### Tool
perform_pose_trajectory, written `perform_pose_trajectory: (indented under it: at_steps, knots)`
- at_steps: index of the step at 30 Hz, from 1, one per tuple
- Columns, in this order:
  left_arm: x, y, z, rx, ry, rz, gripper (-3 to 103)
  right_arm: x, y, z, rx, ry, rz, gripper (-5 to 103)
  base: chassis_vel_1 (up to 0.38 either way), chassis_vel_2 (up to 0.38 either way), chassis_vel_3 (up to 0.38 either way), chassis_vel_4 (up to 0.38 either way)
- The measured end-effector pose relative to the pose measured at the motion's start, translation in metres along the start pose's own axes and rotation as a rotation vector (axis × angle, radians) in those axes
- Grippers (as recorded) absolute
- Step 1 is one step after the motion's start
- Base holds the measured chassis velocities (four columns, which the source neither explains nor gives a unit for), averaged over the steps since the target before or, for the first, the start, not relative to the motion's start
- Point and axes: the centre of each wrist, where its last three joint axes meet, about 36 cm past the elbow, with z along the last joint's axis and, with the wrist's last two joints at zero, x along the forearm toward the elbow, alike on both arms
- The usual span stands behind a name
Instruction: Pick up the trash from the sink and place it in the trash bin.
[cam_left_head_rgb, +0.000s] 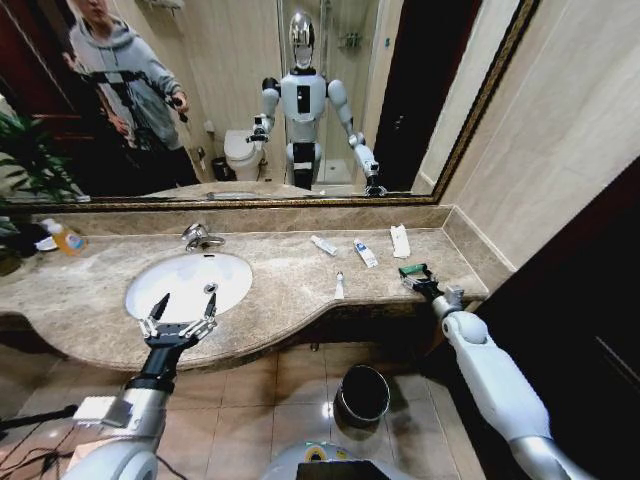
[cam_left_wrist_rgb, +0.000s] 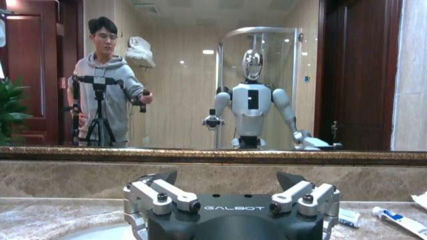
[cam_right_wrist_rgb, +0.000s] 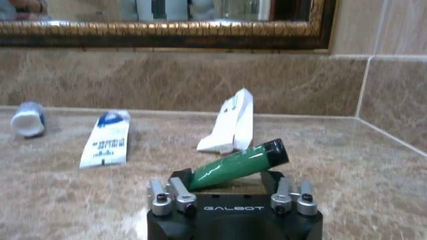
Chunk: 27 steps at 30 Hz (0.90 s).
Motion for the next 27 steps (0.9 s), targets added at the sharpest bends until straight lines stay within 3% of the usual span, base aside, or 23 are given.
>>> perform_pose_trajectory:
  at_steps: [3,5,6,7,12,15,20,27]
  knots:
    - [0.000,0.000,0.000,0.000,0.000,0.000,100,-0.002,0.003,-0.003,-0.022,-0.043,0.004,58,0.000,0.000,0.000,0.000]
    - [0.000,0.000,0.000,0.000,0.000,0.000,100,-0.002,0.003,-0.003,-0.026,-0.049,0.005,58,0.000,0.000,0.000,0.000]
    - [0.000,0.000,0.000,0.000,0.000,0.000,100,-0.002,0.004,-0.005,-0.032,-0.061,0.003,47,0.000,0.000,0.000,0.000]
    - [0.000,0.000,0.000,0.000,0.000,0.000,100,-0.003,0.005,-0.006,-0.035,-0.071,0.002,41,0.000,0.000,0.000,0.000]
    - [0.000,0.000,0.000,0.000,0.000,0.000,100,-0.002,0.005,-0.007,-0.037,-0.080,0.002,30,0.000,0.000,0.000,0.000]
    - [0.000,0.000,0.000,0.000,0.000,0.000,100,-0.002,0.009,-0.005,-0.042,-0.078,-0.003,14,0.000,0.000,0.000,0.000]
    - [0.000,0.000,0.000,0.000,0.000,0.000,100,-0.001,0.019,-0.005,-0.049,-0.090,-0.020,2,0.000,0.000,0.000,0.000]
    - [0.000,0.000,0.000,0.000,0.000,0.000,100,-0.002,0.026,-0.011,-0.035,-0.103,-0.015,-1,0.000,0.000,0.000,0.000]
